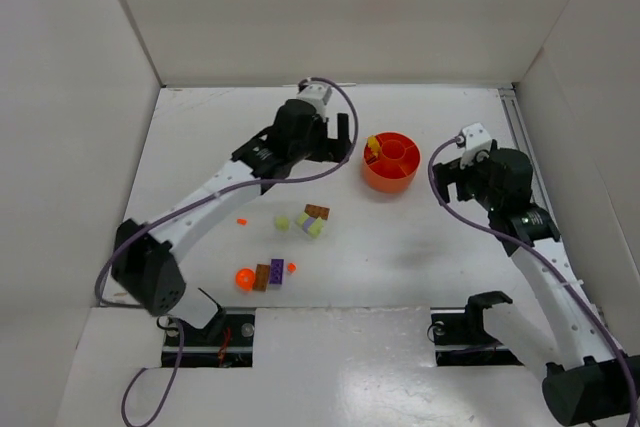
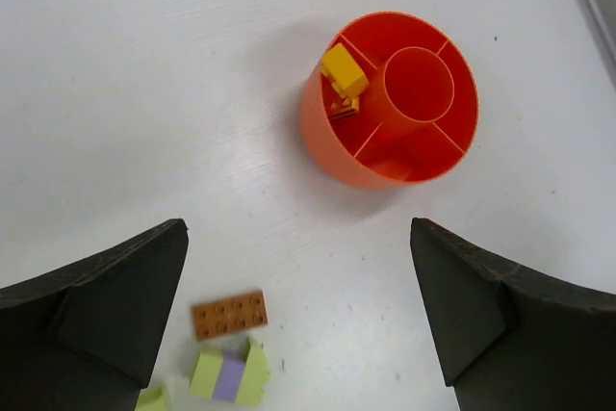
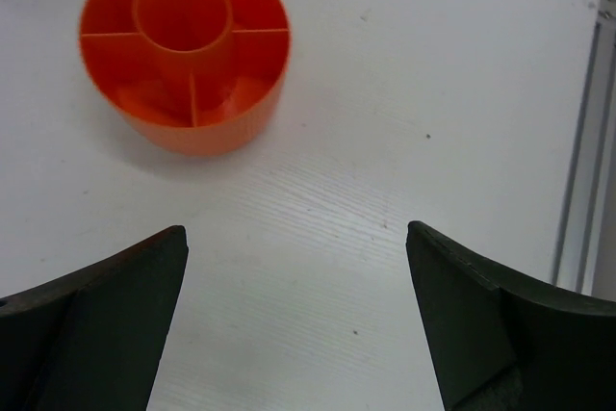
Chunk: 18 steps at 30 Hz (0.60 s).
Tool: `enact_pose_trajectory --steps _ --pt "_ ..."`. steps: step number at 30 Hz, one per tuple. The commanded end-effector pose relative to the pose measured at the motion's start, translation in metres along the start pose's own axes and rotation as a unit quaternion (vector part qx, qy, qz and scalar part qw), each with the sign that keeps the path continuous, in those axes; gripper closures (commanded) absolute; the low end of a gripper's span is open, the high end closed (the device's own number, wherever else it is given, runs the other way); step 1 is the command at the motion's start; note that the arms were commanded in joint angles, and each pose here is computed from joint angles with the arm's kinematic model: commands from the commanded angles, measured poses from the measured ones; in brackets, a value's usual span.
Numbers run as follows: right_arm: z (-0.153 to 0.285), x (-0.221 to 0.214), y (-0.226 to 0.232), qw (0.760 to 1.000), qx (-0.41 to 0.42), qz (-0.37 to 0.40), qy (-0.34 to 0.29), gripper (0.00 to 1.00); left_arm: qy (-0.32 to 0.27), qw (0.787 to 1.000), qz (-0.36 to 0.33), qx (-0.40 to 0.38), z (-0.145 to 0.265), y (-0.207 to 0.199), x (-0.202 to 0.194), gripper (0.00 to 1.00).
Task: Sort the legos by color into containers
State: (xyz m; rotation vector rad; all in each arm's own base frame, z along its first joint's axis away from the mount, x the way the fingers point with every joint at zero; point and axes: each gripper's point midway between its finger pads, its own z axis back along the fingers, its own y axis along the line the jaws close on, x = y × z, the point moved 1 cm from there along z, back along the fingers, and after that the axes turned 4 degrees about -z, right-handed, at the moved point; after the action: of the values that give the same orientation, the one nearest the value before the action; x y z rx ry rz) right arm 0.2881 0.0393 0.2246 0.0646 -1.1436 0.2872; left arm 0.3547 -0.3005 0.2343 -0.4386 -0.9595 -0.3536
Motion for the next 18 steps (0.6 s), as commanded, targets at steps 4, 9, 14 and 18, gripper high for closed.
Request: enact_pose_trajectory --steps 4,9,14,18 --pt "-0.012 0.024 0.095 0.984 0.142 0.102 -0.028 0.00 -0.020 0.984 0.158 0.084 0.069 0.040 -0.042 0.00" --pt "-0.020 0.010 0.198 0.955 0.265 0.133 -0.020 0.00 -0.006 0.961 0.240 0.140 0.115 0.068 -0.103 0.00" --pt "-0.026 -0.016 0.252 0.941 0.314 0.129 0.004 0.00 -0.017 0.936 0.305 0.176 0.143 0.084 -0.128 0.00" --pt "-0.028 -0.030 0.277 0.940 0.310 0.140 0.025 0.02 -0.013 0.925 0.324 0.197 0.151 0.091 -0.141 0.00"
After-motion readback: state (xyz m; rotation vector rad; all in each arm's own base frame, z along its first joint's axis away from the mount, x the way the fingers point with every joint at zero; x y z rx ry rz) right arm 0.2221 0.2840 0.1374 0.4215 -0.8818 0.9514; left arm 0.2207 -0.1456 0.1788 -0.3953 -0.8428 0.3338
